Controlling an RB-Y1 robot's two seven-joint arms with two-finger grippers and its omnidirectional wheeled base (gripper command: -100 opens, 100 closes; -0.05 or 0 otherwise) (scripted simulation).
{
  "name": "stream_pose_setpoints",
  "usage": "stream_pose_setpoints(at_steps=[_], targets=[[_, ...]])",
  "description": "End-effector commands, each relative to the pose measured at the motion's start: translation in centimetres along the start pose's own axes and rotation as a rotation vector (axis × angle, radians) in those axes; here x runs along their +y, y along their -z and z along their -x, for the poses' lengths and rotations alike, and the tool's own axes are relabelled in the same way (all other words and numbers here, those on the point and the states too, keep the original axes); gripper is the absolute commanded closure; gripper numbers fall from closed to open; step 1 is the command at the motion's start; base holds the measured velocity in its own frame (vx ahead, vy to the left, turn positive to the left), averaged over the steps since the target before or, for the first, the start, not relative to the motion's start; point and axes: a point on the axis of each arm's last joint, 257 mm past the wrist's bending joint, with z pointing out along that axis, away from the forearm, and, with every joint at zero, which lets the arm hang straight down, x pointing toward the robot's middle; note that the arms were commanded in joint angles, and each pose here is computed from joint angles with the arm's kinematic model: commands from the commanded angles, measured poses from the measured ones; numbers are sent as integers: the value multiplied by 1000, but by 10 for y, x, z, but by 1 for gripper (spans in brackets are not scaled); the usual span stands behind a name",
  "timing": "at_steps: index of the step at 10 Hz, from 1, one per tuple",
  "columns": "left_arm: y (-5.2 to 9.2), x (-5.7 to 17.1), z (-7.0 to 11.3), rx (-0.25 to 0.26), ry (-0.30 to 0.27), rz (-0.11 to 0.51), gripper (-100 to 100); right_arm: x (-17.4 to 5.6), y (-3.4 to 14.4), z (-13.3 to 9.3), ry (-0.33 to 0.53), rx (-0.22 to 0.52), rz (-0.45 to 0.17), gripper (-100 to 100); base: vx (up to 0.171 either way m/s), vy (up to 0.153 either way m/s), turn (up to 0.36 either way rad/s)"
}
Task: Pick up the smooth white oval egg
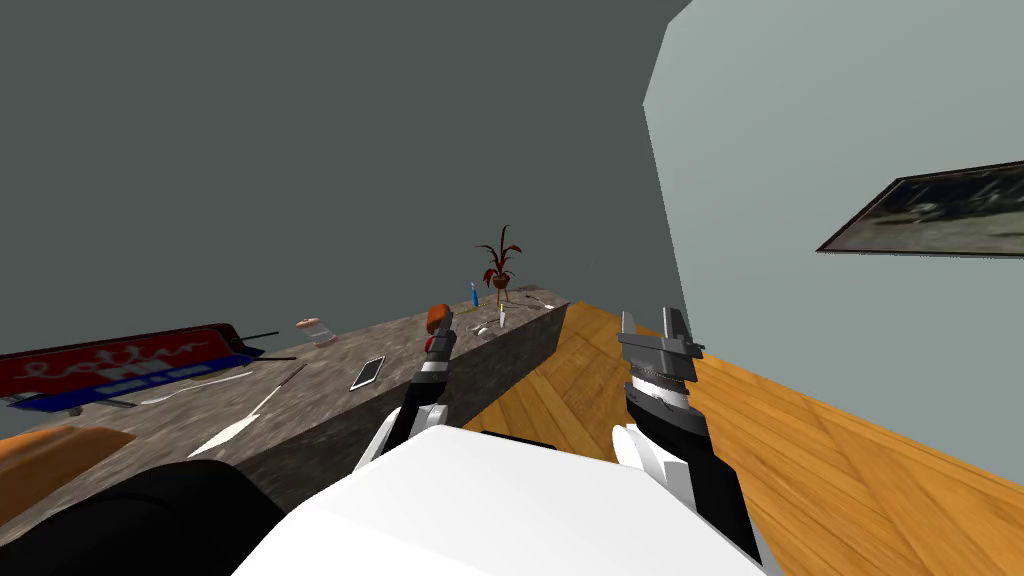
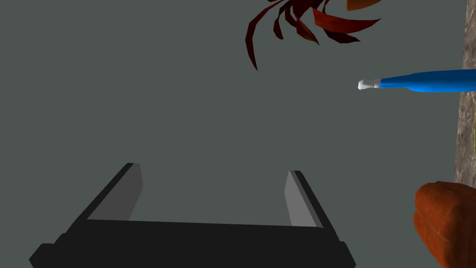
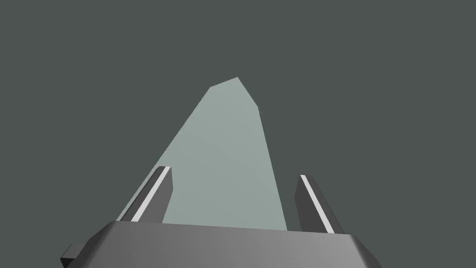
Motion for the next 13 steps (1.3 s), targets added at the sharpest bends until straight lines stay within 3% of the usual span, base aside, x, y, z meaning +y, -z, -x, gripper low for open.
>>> stream_pose_setpoints(at_steps=[1, 6, 13], targets=[[-3, 5, -3, 35, -19, 6, -100, 0, 0, 0, 0, 0, 0, 0, -4, -17, 65], [-27, 44, -2, 96, -46, 77, -100, 0, 0, 0, 0, 0, 0, 0, -20, -75, 153], [-70, 100, 12, 75, -5, 210, -100, 0, 0, 0, 0, 0, 0, 0, -39, -98, 179]])
